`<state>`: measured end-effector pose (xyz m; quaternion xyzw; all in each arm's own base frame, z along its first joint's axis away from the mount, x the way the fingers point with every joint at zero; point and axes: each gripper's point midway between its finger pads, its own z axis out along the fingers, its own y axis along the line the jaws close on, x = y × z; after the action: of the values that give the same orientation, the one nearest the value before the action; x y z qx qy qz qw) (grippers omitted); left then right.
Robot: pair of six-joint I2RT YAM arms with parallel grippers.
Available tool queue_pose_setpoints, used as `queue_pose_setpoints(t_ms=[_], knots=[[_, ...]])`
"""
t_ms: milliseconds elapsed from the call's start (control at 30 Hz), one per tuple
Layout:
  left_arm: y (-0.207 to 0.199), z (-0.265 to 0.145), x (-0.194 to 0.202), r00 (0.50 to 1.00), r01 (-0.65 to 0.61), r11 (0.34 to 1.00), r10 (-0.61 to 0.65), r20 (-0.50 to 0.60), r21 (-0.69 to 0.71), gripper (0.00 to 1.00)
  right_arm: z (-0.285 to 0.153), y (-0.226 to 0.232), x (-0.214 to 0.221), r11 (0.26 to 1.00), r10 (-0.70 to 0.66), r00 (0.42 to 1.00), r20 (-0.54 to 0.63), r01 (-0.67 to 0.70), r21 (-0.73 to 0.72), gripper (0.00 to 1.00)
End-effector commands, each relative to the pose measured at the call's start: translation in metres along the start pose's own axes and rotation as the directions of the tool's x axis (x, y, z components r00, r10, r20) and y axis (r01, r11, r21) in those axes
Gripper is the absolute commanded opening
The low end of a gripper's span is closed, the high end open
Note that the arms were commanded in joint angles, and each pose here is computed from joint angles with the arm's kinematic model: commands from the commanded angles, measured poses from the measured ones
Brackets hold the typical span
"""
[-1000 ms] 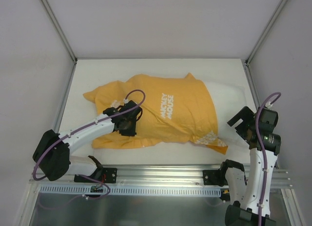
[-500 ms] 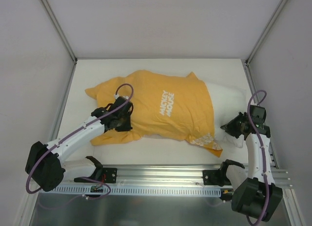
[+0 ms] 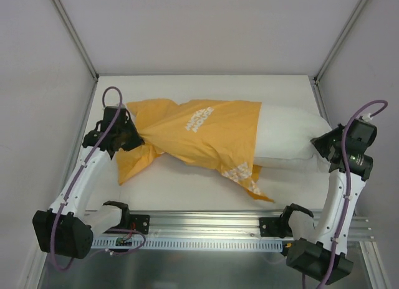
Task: Remove the pillowcase from the pillow
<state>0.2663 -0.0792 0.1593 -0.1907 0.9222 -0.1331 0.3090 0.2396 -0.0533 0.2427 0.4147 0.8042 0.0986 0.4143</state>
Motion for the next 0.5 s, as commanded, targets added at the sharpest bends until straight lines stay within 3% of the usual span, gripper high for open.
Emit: queue_pose_setpoints(t_ms=[0, 100, 300, 467], knots=[[0.042, -0.007, -0.014, 0.991, 0.136, 0.989, -0.135, 0.011, -0.06, 0.0, 0.023, -0.039, -0.012, 0.987, 0.049, 0.997, 0.065, -0.059, 0.149, 0.01], [0.063, -0.012, -0.027, 0.968, 0.249, 0.967, -0.246, 0.045, -0.061, 0.0, 0.035, -0.057, 0.004, 0.98, 0.108, 0.994, 0.017, -0.11, 0.166, 0.01], [0.083, -0.04, -0.061, 0.92, 0.364, 0.931, -0.353, 0.17, -0.037, 0.0, 0.018, -0.057, -0.011, 0.979, 0.094, 0.992, 0.084, -0.108, 0.176, 0.01], [0.114, -0.063, -0.077, 0.84, 0.502, 0.861, -0.462, 0.286, -0.084, 0.0, 0.016, -0.056, -0.021, 0.974, 0.105, 0.989, 0.104, -0.124, 0.191, 0.01]])
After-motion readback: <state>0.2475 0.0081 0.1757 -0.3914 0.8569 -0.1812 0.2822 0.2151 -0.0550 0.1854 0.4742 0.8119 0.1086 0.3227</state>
